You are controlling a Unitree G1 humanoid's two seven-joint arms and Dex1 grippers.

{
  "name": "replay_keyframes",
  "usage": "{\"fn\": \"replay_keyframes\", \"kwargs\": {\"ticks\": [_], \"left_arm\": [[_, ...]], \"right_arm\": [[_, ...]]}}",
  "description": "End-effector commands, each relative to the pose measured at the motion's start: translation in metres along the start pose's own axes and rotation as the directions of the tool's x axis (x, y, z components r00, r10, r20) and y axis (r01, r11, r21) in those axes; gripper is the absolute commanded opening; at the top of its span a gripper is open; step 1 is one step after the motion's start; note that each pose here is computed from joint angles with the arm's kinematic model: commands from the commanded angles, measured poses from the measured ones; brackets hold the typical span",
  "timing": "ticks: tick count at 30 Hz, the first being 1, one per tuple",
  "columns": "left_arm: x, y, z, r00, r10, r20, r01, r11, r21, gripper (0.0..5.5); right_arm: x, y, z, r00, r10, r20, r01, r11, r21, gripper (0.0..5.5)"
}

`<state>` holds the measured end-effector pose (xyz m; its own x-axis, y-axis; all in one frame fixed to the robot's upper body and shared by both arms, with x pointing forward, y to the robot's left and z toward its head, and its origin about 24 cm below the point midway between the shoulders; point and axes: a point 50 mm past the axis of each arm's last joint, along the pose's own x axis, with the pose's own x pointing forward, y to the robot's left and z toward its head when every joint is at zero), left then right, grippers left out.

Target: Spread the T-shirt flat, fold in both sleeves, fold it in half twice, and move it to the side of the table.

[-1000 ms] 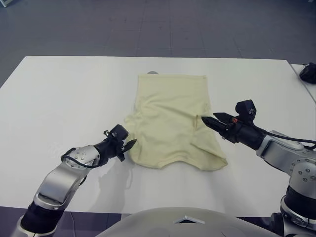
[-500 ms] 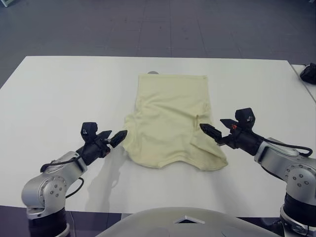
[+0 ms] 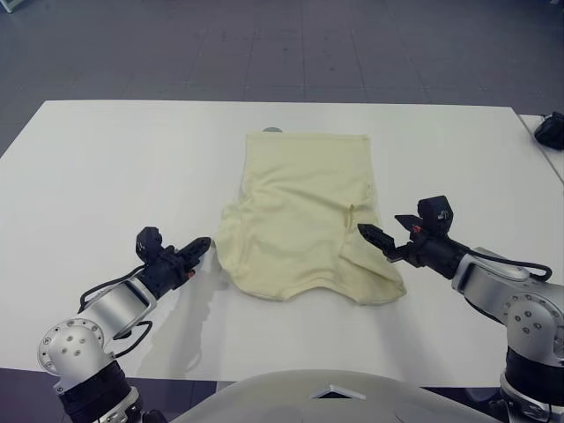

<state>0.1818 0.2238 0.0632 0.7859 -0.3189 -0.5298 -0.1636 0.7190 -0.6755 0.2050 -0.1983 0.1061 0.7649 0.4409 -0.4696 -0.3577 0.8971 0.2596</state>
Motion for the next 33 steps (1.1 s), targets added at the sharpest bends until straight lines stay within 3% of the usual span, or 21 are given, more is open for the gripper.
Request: {"fn": "replay_keyframes", "kwargs": {"ticks": [1,6,13,21,26,33], "left_arm": [[0.010,0.003,0.003,1.000,0.005,0.001,-0.005,0.998,-0.065,0.94],[0.016,0.009,-0.001,1.000,0.001,-0.022,-0.004,0.988,-0.151,0.07],[0.011,0.011,-0.006,1.000,0.010,-0.024,-0.014,0.979,-0.205,0.03],[0.006,-0.011,0.026,0.985,-0.120,0.123,0.133,0.986,-0.104,0.03],[0.008,-0.047,0.030,0.953,-0.289,0.093,0.286,0.957,0.046,0.03],[0.033,-0.076,-0.002,0.898,-0.388,-0.206,0.439,0.794,0.420,0.03]], "right_arm": [[0.001,0.000,-0.002,1.000,-0.006,-0.005,0.006,1.000,-0.009,5.40],[0.000,-0.001,-0.003,1.000,-0.022,-0.002,0.022,1.000,-0.014,5.40],[0.002,-0.001,-0.004,1.000,-0.017,-0.008,0.017,1.000,-0.020,5.40],[0.003,0.000,-0.011,1.000,-0.021,-0.011,0.021,1.000,-0.014,5.40],[0.003,-0.001,-0.013,1.000,-0.027,-0.011,0.027,1.000,-0.015,5.40],[0.005,-0.001,-0.013,1.000,-0.029,-0.008,0.028,1.000,-0.011,5.40]]}}
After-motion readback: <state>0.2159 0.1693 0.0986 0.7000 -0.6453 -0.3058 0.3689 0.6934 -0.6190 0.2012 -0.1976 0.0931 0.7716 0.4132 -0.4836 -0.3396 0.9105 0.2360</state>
